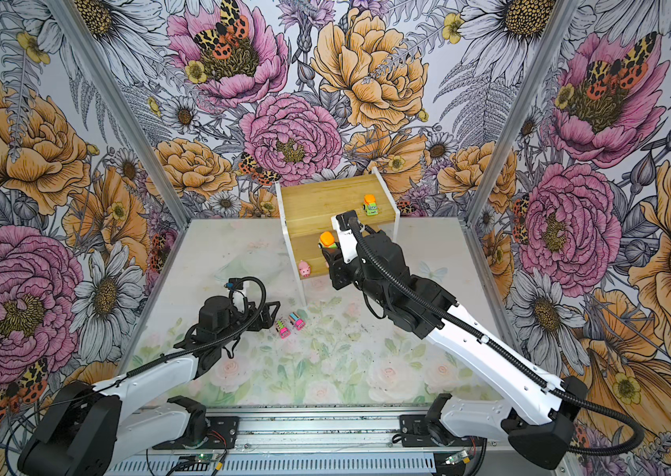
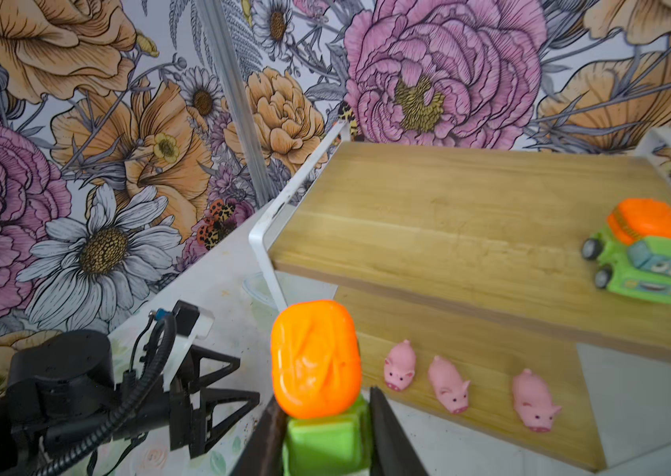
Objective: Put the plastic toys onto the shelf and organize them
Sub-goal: 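Lift the green truck with the right gripper toward the upper shelf board, then lower the truck onto the upper board and open the right gripper, then withdraw the right gripper down toward the pink trucks on the table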
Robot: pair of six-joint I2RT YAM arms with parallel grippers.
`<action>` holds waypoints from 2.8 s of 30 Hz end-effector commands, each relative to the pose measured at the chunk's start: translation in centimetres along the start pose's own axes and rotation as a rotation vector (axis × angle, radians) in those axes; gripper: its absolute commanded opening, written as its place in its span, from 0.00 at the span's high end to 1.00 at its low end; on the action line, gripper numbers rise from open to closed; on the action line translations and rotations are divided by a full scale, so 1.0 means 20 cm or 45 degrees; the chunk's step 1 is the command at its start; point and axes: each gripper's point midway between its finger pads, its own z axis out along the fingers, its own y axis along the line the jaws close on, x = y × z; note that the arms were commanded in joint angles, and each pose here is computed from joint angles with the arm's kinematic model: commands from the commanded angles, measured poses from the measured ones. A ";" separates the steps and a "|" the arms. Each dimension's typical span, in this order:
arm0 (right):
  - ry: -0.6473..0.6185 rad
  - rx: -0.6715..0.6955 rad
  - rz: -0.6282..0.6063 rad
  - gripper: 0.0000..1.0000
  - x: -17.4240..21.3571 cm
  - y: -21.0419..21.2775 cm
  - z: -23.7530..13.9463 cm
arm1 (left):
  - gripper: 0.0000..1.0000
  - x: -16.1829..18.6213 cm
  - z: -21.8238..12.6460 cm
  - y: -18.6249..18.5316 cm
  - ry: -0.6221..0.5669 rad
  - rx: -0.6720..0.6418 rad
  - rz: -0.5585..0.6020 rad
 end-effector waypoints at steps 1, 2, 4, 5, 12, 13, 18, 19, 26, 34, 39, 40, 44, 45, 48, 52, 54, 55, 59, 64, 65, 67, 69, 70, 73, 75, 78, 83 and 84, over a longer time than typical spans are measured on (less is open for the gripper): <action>-0.013 0.179 -0.008 0.80 -0.13 -0.17 0.03 | 0.01 -0.03 -0.02 -0.02 -0.019 0.031 0.025; -0.019 0.219 0.006 0.80 -0.17 -0.21 0.04 | 0.01 -0.03 -0.02 -0.02 -0.019 0.033 0.022; -0.039 0.292 0.030 0.80 -0.26 -0.28 0.07 | 0.01 -0.03 -0.02 -0.03 -0.023 0.043 0.022; -0.042 0.322 0.041 0.80 -0.28 -0.31 0.09 | 0.01 -0.03 -0.02 -0.03 -0.023 0.046 0.019; -0.008 0.394 0.130 0.80 -0.33 -0.43 0.25 | 0.01 -0.03 -0.02 -0.03 -0.022 0.048 0.019; 0.005 0.400 0.142 0.80 -0.31 -0.44 0.27 | 0.01 -0.03 -0.02 -0.03 -0.021 0.045 0.017; 0.059 0.393 0.188 0.80 -0.23 -0.47 0.34 | 0.01 -0.02 -0.02 -0.02 -0.013 0.042 0.021; 0.069 0.391 0.191 0.80 -0.22 -0.47 0.35 | 0.01 -0.02 -0.02 -0.02 -0.012 0.040 0.021; 0.141 0.366 0.210 0.80 -0.11 -0.48 0.41 | 0.01 -0.01 -0.02 -0.01 -0.008 0.034 0.021; 0.207 0.316 0.231 0.80 -0.01 -0.45 0.45 | 0.01 0.00 -0.01 0.00 -0.004 0.027 0.019; 0.230 0.313 0.228 0.80 0.03 -0.45 0.44 | 0.01 0.00 -0.01 0.00 -0.003 0.024 0.018; 0.229 0.311 0.229 0.80 0.03 -0.45 0.44 | 0.01 0.00 -0.02 0.00 -0.003 0.024 0.017; 0.238 0.311 0.226 0.80 0.05 -0.45 0.44 | 0.01 0.00 -0.01 0.00 0.000 0.024 0.016; 0.239 0.312 0.225 0.79 0.05 -0.45 0.44 | 0.01 0.00 -0.01 0.00 0.000 0.026 0.016; 0.242 0.312 0.224 0.76 0.05 -0.45 0.45 | 0.01 0.00 -0.01 0.00 0.000 0.026 0.015; 0.243 0.309 0.227 0.71 0.05 -0.45 0.45 | 0.01 0.00 -0.01 0.00 0.000 0.027 0.016; 0.238 0.306 0.228 0.66 0.04 -0.45 0.45 | 0.01 0.00 -0.01 -0.01 0.000 0.030 0.015; 0.238 0.304 0.226 0.64 0.04 -0.45 0.45 | 0.01 0.00 -0.01 -0.01 -0.001 0.028 0.015; 0.227 0.306 0.226 0.56 0.03 -0.45 0.42 | 0.01 -0.01 -0.01 -0.01 -0.004 0.030 0.015; 0.219 0.293 0.221 0.50 0.02 -0.44 0.40 | 0.01 -0.02 -0.01 -0.01 -0.005 0.030 0.015; 0.216 0.289 0.220 0.49 0.01 -0.44 0.39 | 0.01 -0.02 -0.01 -0.01 -0.005 0.030 0.015; 0.201 0.278 0.218 0.47 -0.01 -0.43 0.37 | 0.01 -0.02 -0.01 -0.01 -0.003 0.029 0.012; 0.188 0.271 0.213 0.44 -0.03 -0.42 0.34 | 0.01 -0.02 -0.01 -0.01 -0.003 0.030 0.015; 0.180 0.269 0.212 0.43 -0.04 -0.42 0.32 | 0.01 -0.01 -0.01 -0.01 -0.002 0.029 0.014; 0.154 0.253 0.204 0.37 -0.06 -0.41 0.25 | 0.01 -0.01 -0.01 -0.01 0.001 0.028 0.015; 0.142 0.213 0.189 0.35 -0.08 -0.39 0.20 | 0.01 -0.01 -0.01 -0.01 0.002 0.027 0.014; 0.163 0.110 0.130 0.31 -0.04 -0.32 0.15 | 0.01 -0.01 -0.01 -0.01 0.000 0.023 0.013; 0.258 0.015 0.117 0.30 0.18 -0.26 0.09 | 0.01 -0.01 -0.02 -0.01 0.002 0.029 0.003; 0.278 0.009 0.112 0.30 0.25 -0.25 0.09 | 0.01 -0.01 -0.02 -0.01 0.004 0.026 0.002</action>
